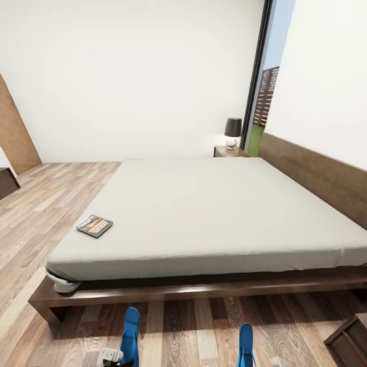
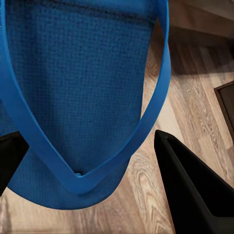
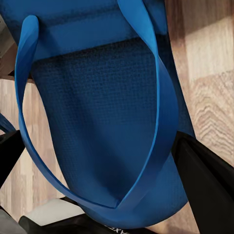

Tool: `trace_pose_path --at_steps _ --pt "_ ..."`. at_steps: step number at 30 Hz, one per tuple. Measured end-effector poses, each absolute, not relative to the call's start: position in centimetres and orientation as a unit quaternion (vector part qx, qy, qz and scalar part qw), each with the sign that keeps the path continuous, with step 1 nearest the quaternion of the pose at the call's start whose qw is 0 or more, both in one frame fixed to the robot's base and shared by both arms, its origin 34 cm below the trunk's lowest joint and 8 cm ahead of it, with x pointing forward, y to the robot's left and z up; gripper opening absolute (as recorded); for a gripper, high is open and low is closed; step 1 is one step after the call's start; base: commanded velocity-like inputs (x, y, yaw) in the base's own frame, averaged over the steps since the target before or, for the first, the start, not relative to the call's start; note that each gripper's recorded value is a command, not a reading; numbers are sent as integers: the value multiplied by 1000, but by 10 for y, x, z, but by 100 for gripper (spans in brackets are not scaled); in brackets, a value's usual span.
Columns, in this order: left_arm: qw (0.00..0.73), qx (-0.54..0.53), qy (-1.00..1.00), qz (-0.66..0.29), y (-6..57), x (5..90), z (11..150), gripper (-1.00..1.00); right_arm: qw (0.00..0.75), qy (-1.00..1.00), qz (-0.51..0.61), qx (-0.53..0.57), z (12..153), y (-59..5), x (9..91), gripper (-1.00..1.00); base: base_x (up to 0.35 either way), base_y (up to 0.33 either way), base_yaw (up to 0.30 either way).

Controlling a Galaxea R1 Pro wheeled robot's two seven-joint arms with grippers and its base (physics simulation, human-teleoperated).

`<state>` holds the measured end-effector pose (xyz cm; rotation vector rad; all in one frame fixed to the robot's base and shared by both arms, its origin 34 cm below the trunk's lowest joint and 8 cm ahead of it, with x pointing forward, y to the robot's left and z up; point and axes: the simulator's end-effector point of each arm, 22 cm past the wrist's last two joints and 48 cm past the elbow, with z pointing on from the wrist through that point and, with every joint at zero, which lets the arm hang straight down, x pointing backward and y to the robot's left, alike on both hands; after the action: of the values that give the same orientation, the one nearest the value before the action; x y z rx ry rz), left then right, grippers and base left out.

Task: In the bedroom, move the book from the bed onto either nightstand, and place the two sandals side by side next to the bed.

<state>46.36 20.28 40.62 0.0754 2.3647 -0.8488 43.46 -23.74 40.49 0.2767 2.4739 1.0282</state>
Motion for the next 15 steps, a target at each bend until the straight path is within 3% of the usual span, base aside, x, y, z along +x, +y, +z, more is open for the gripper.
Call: trace_pose_path --at_steps 15 --pt "309 29 895 -321 204 464 406 -100 223 895 372 101 405 -238 435 -100 0 0 7"
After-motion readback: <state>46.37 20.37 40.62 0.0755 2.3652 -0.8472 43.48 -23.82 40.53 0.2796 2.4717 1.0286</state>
